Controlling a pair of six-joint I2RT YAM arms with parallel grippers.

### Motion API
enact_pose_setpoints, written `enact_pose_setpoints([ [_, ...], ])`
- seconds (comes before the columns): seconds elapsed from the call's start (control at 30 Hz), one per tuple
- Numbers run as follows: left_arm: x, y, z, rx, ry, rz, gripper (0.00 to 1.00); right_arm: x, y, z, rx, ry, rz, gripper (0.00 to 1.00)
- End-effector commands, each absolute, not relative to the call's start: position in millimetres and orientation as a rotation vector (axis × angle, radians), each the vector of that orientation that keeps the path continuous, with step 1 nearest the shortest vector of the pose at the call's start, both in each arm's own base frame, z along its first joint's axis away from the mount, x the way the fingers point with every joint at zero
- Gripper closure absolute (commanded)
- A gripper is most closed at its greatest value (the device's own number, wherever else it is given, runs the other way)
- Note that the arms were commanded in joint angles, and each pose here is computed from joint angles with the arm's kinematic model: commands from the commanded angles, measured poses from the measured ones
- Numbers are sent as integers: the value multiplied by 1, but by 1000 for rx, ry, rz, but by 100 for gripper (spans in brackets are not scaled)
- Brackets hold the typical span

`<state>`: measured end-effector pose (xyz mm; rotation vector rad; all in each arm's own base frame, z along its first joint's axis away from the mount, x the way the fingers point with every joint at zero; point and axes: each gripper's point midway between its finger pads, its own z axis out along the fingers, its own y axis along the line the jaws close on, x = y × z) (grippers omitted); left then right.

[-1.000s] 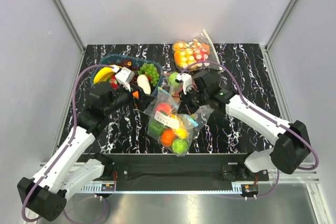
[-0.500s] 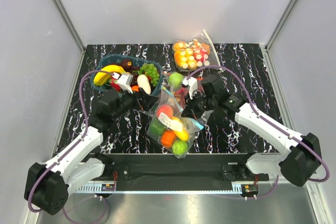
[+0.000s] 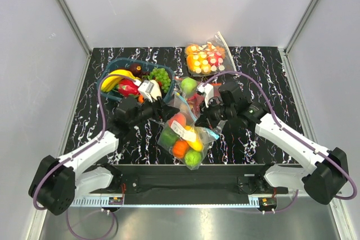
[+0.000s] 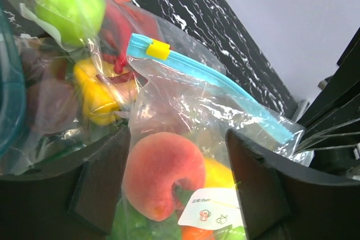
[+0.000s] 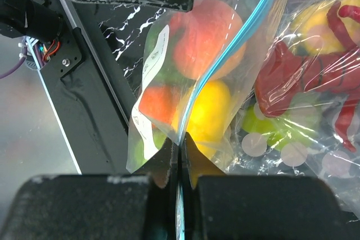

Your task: Open the zip-top bag and remove the fake food

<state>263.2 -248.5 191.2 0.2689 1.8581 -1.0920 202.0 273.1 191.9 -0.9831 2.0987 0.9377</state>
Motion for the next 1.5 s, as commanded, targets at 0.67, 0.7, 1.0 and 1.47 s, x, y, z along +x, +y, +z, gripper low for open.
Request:
enact_pose_setpoints([
  [0.67,234,-278,205,528,1723,-1196,100,216,256,263,-821,2006,830,22],
  [0.7,231,-279,206,550,1712,-1191,100,221,257,266,-814,1995,815,22],
  [1.0,217,-277,203,648,1699,-1128,100,270,290,274,-770,1983,798,35],
  [1.47,212,-276,201,688,1700,-1101,100,275,319,259,-784,2010,924,46],
])
